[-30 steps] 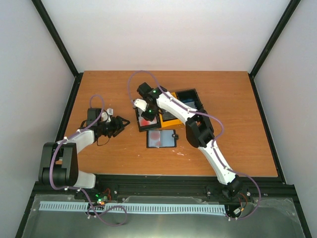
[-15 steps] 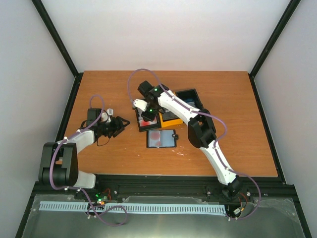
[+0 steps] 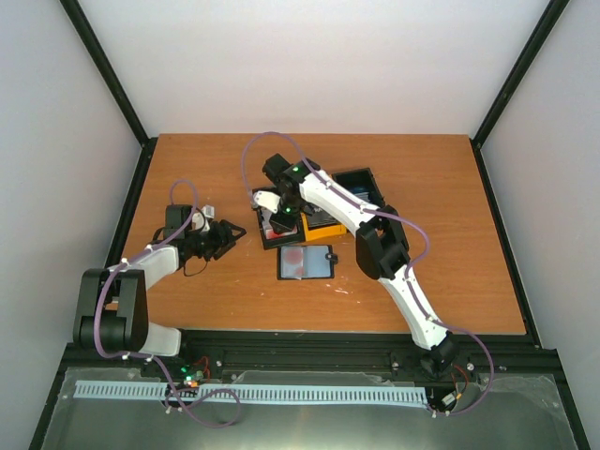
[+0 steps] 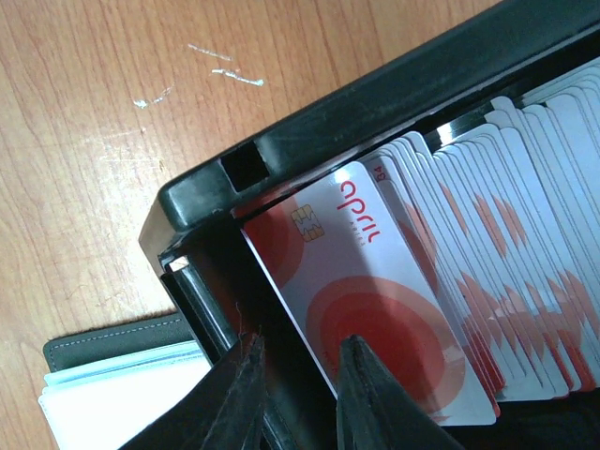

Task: Put the credit cards into the card holder
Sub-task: Pick up the credit card from the storage box.

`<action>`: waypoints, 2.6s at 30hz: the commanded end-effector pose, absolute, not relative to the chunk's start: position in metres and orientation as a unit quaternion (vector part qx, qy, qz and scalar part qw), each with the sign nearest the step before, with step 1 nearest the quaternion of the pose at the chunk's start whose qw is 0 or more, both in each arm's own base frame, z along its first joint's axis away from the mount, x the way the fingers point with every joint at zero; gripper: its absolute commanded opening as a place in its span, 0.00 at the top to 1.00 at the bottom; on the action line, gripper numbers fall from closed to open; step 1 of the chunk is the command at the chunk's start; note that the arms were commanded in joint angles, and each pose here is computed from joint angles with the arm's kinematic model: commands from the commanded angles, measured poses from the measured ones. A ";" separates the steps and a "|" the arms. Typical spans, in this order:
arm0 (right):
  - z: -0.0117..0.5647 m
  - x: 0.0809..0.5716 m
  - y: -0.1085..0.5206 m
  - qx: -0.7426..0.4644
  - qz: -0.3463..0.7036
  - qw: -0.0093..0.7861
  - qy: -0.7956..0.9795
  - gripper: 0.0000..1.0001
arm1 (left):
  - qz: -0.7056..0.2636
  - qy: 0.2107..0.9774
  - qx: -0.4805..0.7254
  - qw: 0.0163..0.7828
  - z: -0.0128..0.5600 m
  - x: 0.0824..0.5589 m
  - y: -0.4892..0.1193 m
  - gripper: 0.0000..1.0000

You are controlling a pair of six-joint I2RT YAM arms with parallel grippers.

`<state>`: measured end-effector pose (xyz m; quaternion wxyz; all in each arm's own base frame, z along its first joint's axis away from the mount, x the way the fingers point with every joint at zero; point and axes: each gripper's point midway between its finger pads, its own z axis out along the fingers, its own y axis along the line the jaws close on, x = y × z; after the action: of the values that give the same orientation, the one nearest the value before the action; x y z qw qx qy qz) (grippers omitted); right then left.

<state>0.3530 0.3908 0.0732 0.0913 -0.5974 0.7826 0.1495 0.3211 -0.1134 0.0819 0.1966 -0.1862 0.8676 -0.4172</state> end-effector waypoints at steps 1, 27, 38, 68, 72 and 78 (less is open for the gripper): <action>0.051 0.350 0.382 -0.603 0.131 0.063 0.784 0.78 | -0.422 0.864 -0.185 0.204 0.086 0.326 -0.113 0.40; 0.058 0.335 0.387 -0.630 0.168 0.038 0.757 0.76 | -0.420 0.864 -0.186 0.208 0.088 0.324 -0.112 0.40; 0.052 0.339 0.379 -0.600 0.154 0.022 0.785 0.69 | -0.421 0.863 -0.187 0.208 0.088 0.323 -0.112 0.40; 0.063 0.345 0.383 -0.637 0.106 0.062 0.761 0.97 | -0.420 0.862 -0.170 0.228 0.098 0.329 -0.111 0.40; 0.071 0.347 0.387 -0.643 0.109 0.078 0.754 0.97 | -0.420 0.860 -0.162 0.242 0.106 0.329 -0.111 0.40; 0.091 0.353 0.393 -0.655 0.114 0.112 0.739 0.97 | -0.415 0.861 -0.162 0.246 0.107 0.329 -0.109 0.40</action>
<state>0.3532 0.3889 0.0698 0.0853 -0.6396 0.7551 0.1155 0.3224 -0.1127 0.0960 0.2220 -0.1737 0.8629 -0.4194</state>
